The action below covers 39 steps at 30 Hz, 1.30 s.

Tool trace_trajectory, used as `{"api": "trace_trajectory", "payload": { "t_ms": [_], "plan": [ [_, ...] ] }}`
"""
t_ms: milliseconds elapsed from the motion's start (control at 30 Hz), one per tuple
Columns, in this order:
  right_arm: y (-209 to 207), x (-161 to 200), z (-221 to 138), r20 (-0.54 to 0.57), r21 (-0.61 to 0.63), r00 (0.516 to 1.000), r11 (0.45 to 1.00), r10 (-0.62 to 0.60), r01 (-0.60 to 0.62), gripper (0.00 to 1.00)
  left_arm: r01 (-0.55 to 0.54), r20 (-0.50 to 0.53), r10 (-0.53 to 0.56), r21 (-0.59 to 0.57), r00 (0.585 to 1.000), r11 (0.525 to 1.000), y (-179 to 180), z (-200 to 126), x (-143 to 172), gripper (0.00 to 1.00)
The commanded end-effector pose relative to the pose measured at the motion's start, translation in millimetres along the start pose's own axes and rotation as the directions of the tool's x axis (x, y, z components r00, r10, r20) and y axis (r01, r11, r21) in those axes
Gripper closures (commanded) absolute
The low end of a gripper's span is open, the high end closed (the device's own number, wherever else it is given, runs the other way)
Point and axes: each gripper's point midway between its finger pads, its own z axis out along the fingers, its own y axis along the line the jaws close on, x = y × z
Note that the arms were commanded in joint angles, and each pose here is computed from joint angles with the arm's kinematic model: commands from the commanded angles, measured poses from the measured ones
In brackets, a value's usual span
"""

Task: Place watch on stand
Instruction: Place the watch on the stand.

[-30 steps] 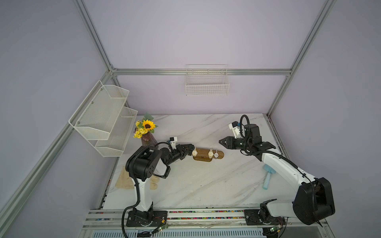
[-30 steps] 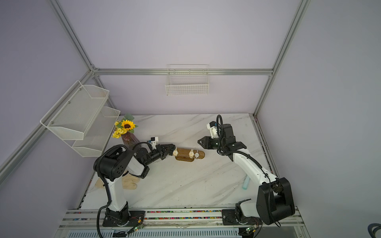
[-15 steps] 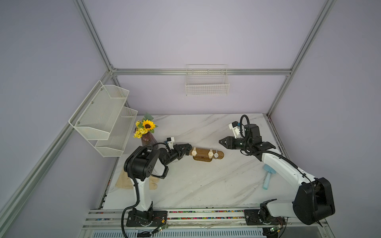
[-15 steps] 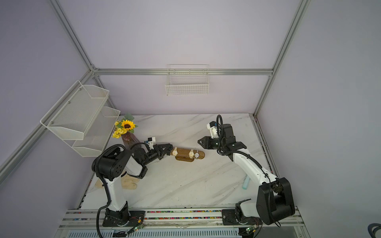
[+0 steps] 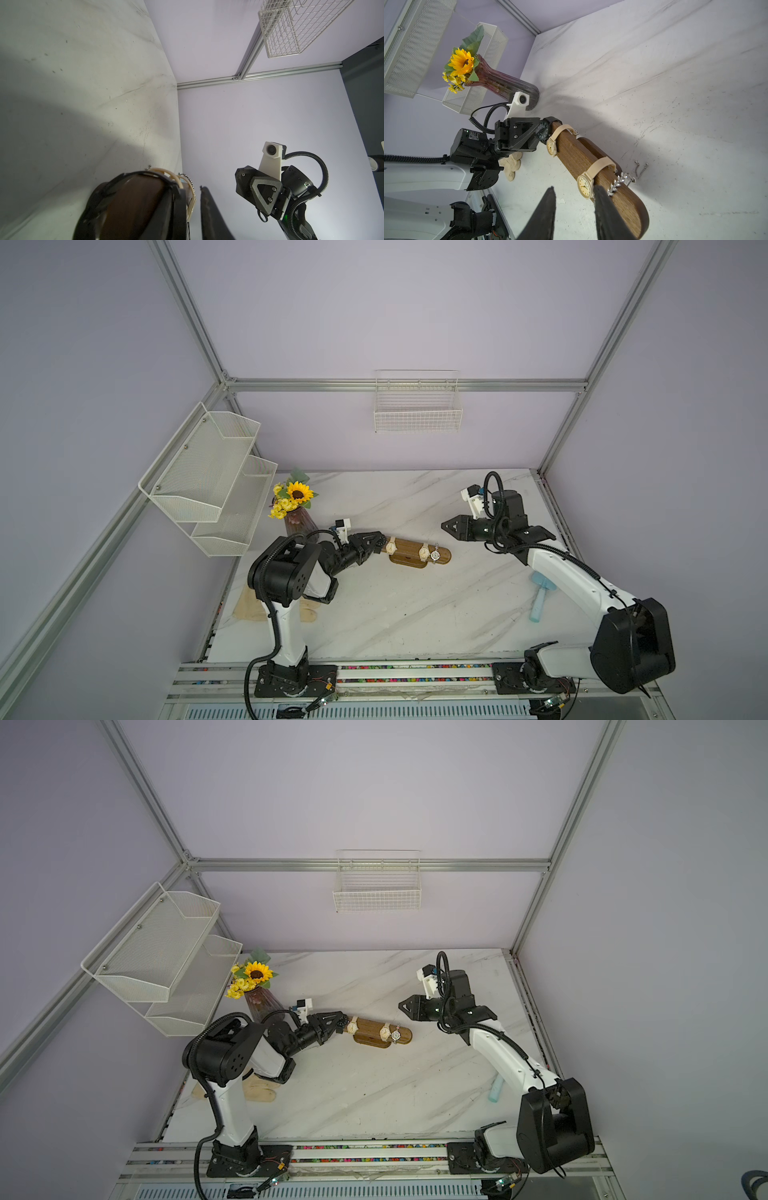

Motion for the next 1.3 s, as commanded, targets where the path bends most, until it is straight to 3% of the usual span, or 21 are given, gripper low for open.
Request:
{"api": "trace_trajectory", "payload": {
  "t_ms": [0, 67, 167, 400, 700, 967, 1267],
  "plan": [
    [-1.6, 0.6, -1.0, -0.004, 0.004, 1.0, 1.0, -0.001, 0.001, 0.65, -0.027, -0.008, 0.027, 0.041, 1.0, 0.999, -15.9, -3.4, -0.3, 0.65],
    [-1.6, 1.4, -1.5, -0.004, 0.005, 1.0, 1.0, -0.002, 0.002, 0.65, -0.013, -0.018, 0.013, 0.044, 1.0, 0.999, -16.1, -2.3, 0.5, 0.51],
    [-1.7, 2.8, -2.0, -0.004, 0.005, 1.0, 1.0, -0.001, 0.001, 0.65, -0.014, -0.025, 0.016, 0.049, 1.0, 0.999, -21.0, -3.3, 1.5, 0.46],
    [-0.9, 3.4, -2.4, -0.004, 0.0, 1.0, 1.0, -0.004, 0.004, 0.65, -0.053, -0.026, 0.052, -0.016, 0.998, 0.998, -21.0, -7.4, -2.3, 0.48],
    [-2.0, 3.8, -1.3, -0.006, 0.0, 1.0, 1.0, -0.006, 0.006, 0.65, -0.168, -0.07, 0.155, -0.246, 0.985, 0.955, -15.0, -18.4, -6.1, 0.45],
    [-1.9, 3.2, -2.0, -0.003, 0.003, 1.0, 1.0, -0.007, 0.007, 0.65, -0.169, -0.096, 0.146, -0.312, 0.985, 0.935, -0.6, -27.2, 1.0, 0.45],
    [-3.2, 4.0, -1.7, -0.003, 0.008, 1.0, 1.0, -0.005, 0.005, 0.65, -0.217, -0.114, 0.189, -0.341, 0.975, 0.915, -10.8, -30.5, -1.9, 0.45]
  ]
}}
